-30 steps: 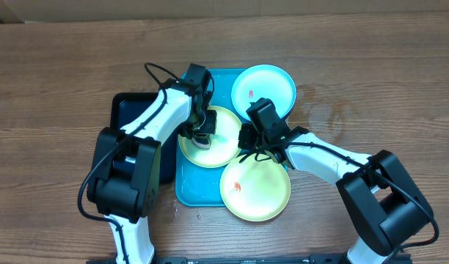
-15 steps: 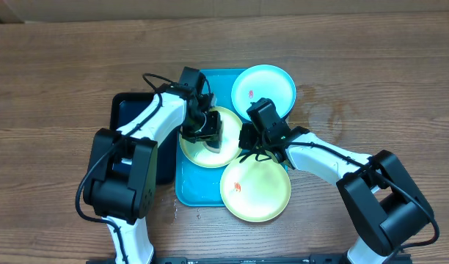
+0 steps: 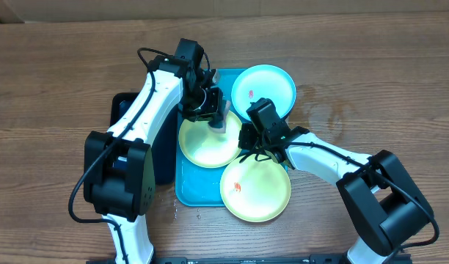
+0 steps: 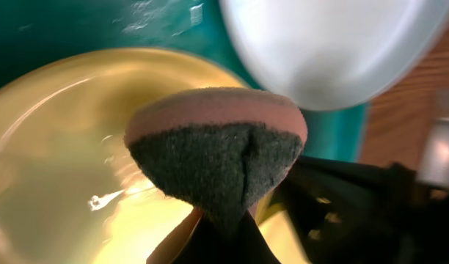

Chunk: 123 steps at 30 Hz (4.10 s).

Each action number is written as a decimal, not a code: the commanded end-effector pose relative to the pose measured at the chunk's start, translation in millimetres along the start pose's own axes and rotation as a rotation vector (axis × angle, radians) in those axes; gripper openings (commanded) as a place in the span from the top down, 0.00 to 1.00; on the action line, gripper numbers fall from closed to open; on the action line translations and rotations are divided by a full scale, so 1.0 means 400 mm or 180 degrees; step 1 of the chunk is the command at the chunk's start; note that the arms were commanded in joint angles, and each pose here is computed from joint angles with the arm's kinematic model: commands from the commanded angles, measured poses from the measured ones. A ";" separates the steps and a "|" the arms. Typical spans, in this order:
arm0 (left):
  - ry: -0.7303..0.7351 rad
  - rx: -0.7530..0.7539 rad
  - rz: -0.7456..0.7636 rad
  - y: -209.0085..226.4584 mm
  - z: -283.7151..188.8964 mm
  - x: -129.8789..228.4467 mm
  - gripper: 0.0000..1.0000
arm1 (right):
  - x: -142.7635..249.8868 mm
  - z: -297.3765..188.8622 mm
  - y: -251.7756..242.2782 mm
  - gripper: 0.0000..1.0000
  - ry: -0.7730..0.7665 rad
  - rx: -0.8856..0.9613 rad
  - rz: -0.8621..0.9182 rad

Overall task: Clean dirty plates on tray and stack at the side
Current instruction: 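Scrub the left yellow plate with the sponge in left gripper, then carry the sponge left to the black tray and release it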

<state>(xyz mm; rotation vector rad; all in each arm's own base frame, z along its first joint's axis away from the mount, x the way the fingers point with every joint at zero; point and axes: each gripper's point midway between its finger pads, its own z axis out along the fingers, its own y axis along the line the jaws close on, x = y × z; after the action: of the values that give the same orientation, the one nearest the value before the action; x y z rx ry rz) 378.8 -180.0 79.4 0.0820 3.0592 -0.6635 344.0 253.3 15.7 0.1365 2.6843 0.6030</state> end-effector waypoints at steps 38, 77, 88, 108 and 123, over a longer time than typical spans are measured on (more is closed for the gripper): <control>-0.0277 -0.0612 -0.0096 0.093 0.019 0.032 0.96 | 0.002 -0.001 0.010 0.96 0.0006 -0.0044 -0.0015; -0.0966 -0.0762 -0.0267 0.197 -0.235 0.056 0.96 | 0.002 -0.001 0.011 0.96 0.0003 -0.0048 -0.0015; -0.0372 -0.1121 -0.0922 0.429 -0.160 0.140 0.96 | 0.003 -0.001 0.010 0.96 0.0008 -0.0042 -0.0016; -0.0031 -0.1086 -0.0941 0.437 -0.129 0.126 0.44 | 0.005 -0.001 0.008 0.92 0.0017 -0.0034 -0.0014; -0.1640 -0.0467 -0.0353 0.158 -0.566 0.124 0.41 | -0.002 -0.001 0.000 0.72 -0.0031 0.0024 -0.0013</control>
<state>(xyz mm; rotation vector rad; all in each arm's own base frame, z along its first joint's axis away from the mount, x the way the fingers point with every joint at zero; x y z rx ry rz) 343.6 -16.9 198.9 -0.3077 2.7838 -0.3266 343.3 253.7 15.5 0.1346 2.6873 0.6067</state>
